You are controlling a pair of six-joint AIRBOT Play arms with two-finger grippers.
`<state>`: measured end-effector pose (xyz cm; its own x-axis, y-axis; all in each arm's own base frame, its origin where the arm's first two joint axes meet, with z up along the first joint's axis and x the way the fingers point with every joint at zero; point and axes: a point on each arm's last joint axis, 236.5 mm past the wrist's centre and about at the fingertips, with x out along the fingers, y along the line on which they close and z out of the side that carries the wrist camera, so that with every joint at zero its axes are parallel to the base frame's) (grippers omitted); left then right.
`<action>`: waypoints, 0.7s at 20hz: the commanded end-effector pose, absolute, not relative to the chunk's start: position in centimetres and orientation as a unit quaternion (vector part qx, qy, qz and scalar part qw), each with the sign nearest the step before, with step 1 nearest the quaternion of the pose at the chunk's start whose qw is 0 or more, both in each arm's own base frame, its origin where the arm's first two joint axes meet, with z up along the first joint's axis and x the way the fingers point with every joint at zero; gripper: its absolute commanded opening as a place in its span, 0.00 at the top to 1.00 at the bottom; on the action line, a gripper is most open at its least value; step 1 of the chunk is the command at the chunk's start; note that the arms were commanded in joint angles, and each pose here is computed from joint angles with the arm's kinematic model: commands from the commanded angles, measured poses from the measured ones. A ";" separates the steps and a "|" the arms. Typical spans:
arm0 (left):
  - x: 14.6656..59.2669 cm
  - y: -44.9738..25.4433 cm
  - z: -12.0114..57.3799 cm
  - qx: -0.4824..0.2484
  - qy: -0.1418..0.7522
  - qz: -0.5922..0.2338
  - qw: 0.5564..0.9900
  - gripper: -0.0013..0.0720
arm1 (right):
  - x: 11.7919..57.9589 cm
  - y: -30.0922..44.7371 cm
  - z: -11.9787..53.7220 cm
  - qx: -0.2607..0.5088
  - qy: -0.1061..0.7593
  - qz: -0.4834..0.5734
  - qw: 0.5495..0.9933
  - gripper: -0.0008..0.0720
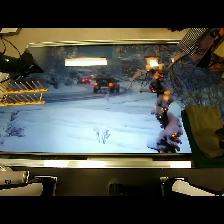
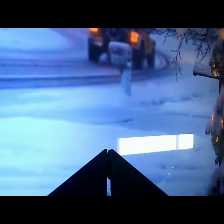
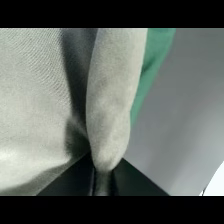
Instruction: Fold the clothes and pants, and hang the long-sleeved shirts on hangers.
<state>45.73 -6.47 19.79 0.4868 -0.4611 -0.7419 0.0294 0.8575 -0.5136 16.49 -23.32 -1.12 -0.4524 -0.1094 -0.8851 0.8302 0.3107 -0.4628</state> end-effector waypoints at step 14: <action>45.1 -7.4 16.4 -0.203 0.539 -0.160 0.802 0.96 | 38.9 -16.2 11.3 0.266 0.475 -0.230 0.807 0.84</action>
<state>45.80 -6.92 17.60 0.4239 -0.4727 -0.7726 0.0194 0.8576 -0.5140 30.45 -21.88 6.39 0.1382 -0.2038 -0.9692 0.8223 0.5691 -0.0024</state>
